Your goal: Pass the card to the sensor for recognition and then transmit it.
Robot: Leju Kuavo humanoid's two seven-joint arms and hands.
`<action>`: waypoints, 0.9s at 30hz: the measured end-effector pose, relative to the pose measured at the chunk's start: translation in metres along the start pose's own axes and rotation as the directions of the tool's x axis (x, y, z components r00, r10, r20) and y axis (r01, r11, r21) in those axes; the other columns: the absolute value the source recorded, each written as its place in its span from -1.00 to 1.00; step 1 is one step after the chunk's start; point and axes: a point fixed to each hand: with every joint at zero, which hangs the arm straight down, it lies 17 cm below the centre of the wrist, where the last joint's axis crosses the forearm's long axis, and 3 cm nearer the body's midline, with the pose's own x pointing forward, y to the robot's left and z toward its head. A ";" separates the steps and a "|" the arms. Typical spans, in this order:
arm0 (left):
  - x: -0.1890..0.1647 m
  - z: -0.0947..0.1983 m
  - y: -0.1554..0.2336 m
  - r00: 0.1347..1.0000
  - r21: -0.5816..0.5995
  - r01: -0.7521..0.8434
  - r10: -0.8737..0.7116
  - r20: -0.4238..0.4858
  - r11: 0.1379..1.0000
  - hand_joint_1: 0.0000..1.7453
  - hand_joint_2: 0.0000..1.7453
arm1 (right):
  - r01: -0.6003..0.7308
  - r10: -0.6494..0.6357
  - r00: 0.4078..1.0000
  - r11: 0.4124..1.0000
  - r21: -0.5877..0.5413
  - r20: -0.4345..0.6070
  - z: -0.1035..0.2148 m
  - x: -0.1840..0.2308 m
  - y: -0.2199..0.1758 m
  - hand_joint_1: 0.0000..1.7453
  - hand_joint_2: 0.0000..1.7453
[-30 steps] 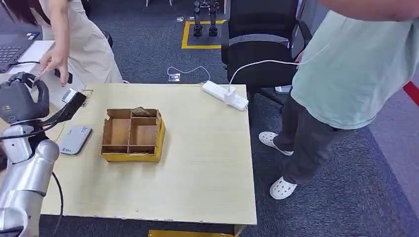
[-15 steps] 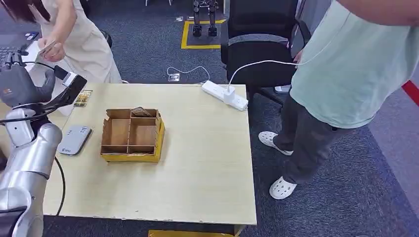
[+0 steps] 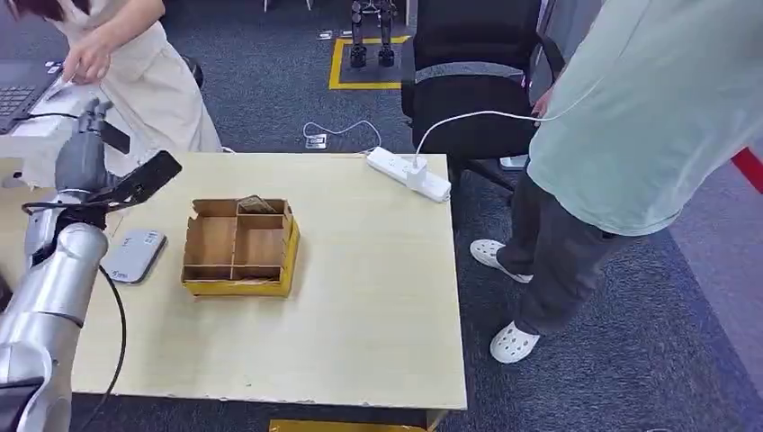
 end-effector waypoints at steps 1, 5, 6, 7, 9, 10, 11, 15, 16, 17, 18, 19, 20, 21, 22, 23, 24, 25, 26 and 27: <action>-0.002 0.005 -0.006 1.000 -0.065 0.001 0.000 0.016 0.998 -1.00 1.00 | 0.001 -0.001 1.000 1.000 0.000 0.001 0.000 0.000 0.000 -1.00 1.00; -0.008 0.022 0.004 0.997 -0.171 0.057 -0.047 0.060 0.984 -1.00 1.00 | 0.000 0.000 1.000 1.000 0.003 -0.005 0.002 -0.007 0.002 -1.00 1.00; -0.010 0.024 0.008 0.996 -0.176 0.076 -0.066 0.064 0.982 -1.00 1.00 | 0.000 0.000 1.000 1.000 0.003 -0.004 0.002 -0.007 0.002 -1.00 1.00; -0.011 0.025 0.010 0.995 -0.178 0.089 -0.078 0.068 0.980 -1.00 1.00 | 0.000 0.000 1.000 1.000 0.003 -0.003 0.001 -0.007 0.002 -1.00 1.00; -0.011 0.032 0.006 0.995 -0.240 0.087 -0.070 0.077 0.967 -1.00 1.00 | 0.006 -0.006 1.000 1.000 0.001 -0.002 0.001 -0.006 0.001 -1.00 1.00; -0.013 0.040 0.002 0.995 -0.295 0.081 -0.059 0.083 0.952 -1.00 1.00 | 0.009 -0.009 1.000 1.000 0.000 -0.001 0.001 -0.006 0.001 -1.00 1.00; -0.018 0.056 0.003 0.995 -0.367 0.082 -0.053 0.089 0.926 -1.00 1.00 | 0.012 -0.012 1.000 1.000 -0.002 -0.003 0.001 -0.008 0.000 -1.00 1.00; -0.013 0.108 0.038 0.986 -0.476 0.128 -0.062 0.152 0.870 -1.00 1.00 | 0.018 -0.018 1.000 1.000 -0.002 -0.024 0.003 -0.020 0.002 -1.00 1.00; -0.002 0.126 0.049 0.983 -0.499 0.135 -0.051 0.178 0.856 -1.00 1.00 | 0.018 -0.018 0.999 1.000 -0.001 -0.029 0.004 -0.023 0.002 -1.00 1.00; 0.014 0.139 0.051 0.977 -0.523 0.141 -0.033 0.210 0.840 -1.00 1.00 | 0.018 -0.018 0.999 1.000 -0.001 -0.035 0.004 -0.027 0.002 -1.00 1.00; 0.024 0.149 0.051 0.972 -0.544 0.156 -0.030 0.233 0.825 -1.00 1.00 | 0.018 -0.018 0.999 1.000 -0.001 -0.037 0.004 -0.028 0.002 -1.00 1.00; 0.039 0.159 0.052 0.961 -0.555 0.198 -0.049 0.271 0.808 -1.00 1.00 | 0.019 -0.019 0.999 1.000 -0.003 -0.037 0.004 -0.028 0.001 -1.00 1.00; 0.043 0.167 0.046 0.953 -0.570 0.235 -0.071 0.295 0.787 -1.00 1.00 | 0.022 -0.022 0.999 1.000 -0.007 -0.034 0.003 -0.026 -0.001 -1.00 1.00; 0.049 0.175 0.037 0.941 -0.579 0.279 -0.097 0.325 0.766 -1.00 1.00 | 0.026 -0.026 0.999 1.000 -0.010 -0.031 0.002 -0.024 -0.003 -1.00 1.00; 0.049 0.181 0.026 0.929 -0.582 0.318 -0.124 0.349 0.748 -1.00 1.00 | 0.029 -0.029 0.999 0.999 -0.014 -0.029 0.001 -0.022 -0.005 -1.00 1.00; 0.050 0.182 0.011 0.889 -0.534 0.414 -0.200 0.413 0.738 -1.00 1.00 | 0.033 -0.033 0.999 0.999 -0.017 -0.028 0.000 -0.020 -0.006 -1.00 1.00; 0.048 0.181 0.000 0.860 -0.497 0.469 -0.251 0.444 0.730 -1.00 1.00 | 0.034 -0.035 0.999 0.999 -0.019 -0.028 0.000 -0.019 -0.007 -1.00 1.00; 0.048 0.183 -0.019 0.830 -0.463 0.515 -0.285 0.480 0.722 -1.00 1.00 | 0.035 -0.036 0.999 0.999 -0.020 -0.027 -0.001 -0.018 -0.008 -1.00 1.00; 0.049 0.190 -0.042 0.811 -0.452 0.540 -0.294 0.506 0.710 -1.00 1.00 | 0.036 -0.036 0.999 0.999 -0.019 -0.025 -0.001 -0.016 -0.007 -1.00 1.00; 0.050 0.196 -0.059 0.800 -0.447 0.551 -0.294 0.523 0.704 -1.00 1.00 | 0.034 -0.035 0.999 0.999 -0.019 -0.026 -0.001 -0.016 -0.008 -1.00 1.00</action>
